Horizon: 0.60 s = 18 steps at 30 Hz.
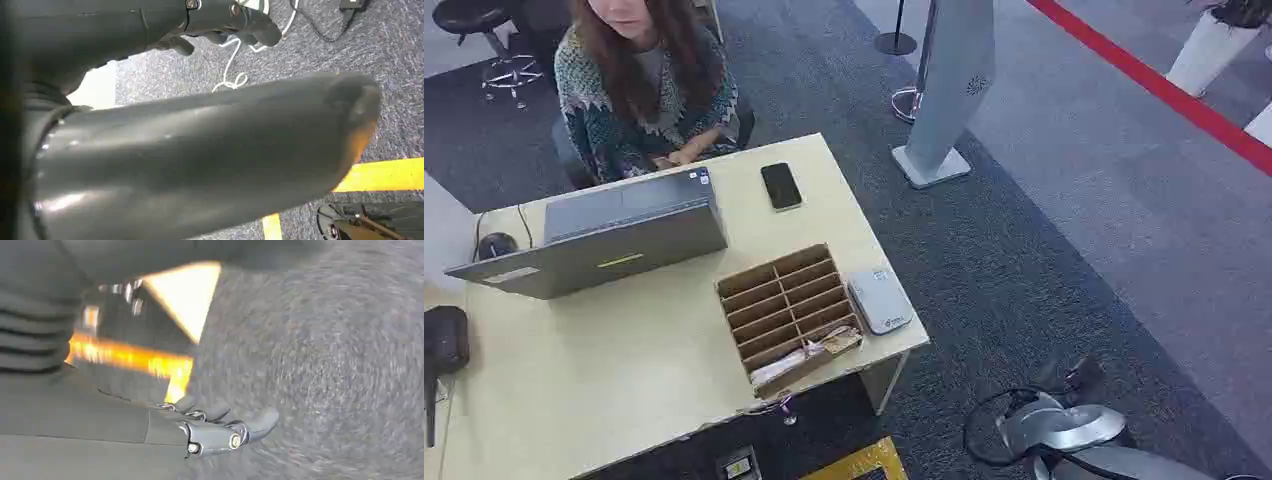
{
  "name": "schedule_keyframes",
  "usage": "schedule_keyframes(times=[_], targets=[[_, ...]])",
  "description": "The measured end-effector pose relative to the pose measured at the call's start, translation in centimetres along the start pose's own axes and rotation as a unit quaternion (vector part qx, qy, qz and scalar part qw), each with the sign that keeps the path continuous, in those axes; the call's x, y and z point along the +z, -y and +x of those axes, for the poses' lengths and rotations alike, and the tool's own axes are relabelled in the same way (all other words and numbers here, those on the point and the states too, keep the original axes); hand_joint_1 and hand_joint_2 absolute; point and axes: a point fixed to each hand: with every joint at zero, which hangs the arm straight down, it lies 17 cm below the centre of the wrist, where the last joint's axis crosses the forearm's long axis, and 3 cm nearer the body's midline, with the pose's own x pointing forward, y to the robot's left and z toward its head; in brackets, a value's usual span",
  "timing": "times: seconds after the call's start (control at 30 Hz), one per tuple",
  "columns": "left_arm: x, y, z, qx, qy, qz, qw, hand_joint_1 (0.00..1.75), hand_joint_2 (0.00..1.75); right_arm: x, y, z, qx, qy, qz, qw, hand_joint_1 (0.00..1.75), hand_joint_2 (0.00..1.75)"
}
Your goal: Pass the card to the sensor for recognition and then transmit it.
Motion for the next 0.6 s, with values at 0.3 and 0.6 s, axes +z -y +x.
schedule_keyframes(times=[0.3,0.6], targets=[[-0.1,-0.1,0.4,0.004,0.005,0.002,1.000,0.00,0.00,4.1,-0.9,19.7,-0.100,0.191,-0.032,0.976,0.00,1.75],[-0.1,-0.1,1.0,0.001,0.018,0.003,1.000,0.00,0.00,23.8,-12.2,33.6,-0.054,0.467,0.104,0.876,0.00,1.75]])
